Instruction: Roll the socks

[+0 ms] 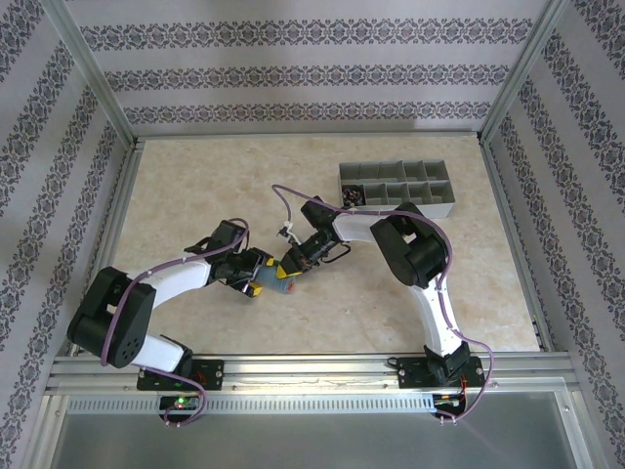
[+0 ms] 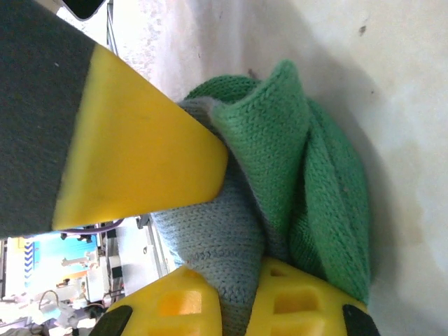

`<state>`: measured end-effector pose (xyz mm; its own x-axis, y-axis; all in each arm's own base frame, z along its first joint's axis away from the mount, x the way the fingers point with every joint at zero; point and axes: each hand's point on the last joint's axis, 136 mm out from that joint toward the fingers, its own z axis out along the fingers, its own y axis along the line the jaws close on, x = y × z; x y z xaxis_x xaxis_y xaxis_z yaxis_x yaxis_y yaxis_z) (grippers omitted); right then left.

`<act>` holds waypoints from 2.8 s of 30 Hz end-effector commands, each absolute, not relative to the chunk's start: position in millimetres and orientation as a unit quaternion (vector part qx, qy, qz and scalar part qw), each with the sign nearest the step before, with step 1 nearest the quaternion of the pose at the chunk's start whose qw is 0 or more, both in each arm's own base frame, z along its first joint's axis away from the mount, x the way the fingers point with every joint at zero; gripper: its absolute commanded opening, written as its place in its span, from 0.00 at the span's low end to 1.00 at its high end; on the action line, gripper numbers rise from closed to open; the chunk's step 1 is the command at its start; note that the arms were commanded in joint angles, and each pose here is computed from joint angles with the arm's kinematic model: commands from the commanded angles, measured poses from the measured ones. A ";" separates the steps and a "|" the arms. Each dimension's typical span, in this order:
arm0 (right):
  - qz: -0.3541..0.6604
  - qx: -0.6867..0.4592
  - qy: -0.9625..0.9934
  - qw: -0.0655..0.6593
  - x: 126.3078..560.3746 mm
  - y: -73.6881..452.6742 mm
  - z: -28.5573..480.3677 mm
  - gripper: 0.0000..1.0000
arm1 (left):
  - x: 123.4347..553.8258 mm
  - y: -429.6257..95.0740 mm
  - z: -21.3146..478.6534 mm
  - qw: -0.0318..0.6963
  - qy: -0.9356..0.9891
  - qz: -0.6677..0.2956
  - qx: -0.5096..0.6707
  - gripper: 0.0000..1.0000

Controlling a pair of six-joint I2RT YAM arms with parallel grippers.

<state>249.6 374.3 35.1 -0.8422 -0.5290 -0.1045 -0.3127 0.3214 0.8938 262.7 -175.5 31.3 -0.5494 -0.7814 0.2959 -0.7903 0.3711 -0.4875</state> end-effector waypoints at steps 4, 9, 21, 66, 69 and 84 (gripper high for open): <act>-0.379 0.202 -0.884 0.183 220.3 330.7 -43.3 0.00 | 254.1 -177.7 11.8 0.021 -0.838 0.276 0.471 0.51; -0.356 0.316 -0.876 0.081 220.2 336.5 -18.7 0.28 | 211.0 -162.8 2.7 0.076 -0.853 0.190 0.480 0.02; -0.111 0.613 -0.696 -0.359 186.1 353.1 72.7 0.62 | 167.5 -137.6 20.1 0.090 -0.841 0.152 0.512 0.00; -0.292 0.477 -0.829 -0.003 175.3 359.1 -30.3 0.00 | 238.7 -149.8 47.1 0.014 -0.796 0.333 0.505 0.74; -0.309 0.451 -0.837 0.017 178.0 355.9 -33.2 0.00 | 232.1 -143.4 49.5 0.010 -0.799 0.318 0.511 0.74; -0.390 0.274 -0.869 0.130 205.2 347.0 -36.8 0.00 | 258.0 -172.4 50.5 0.004 -0.806 0.371 0.462 0.76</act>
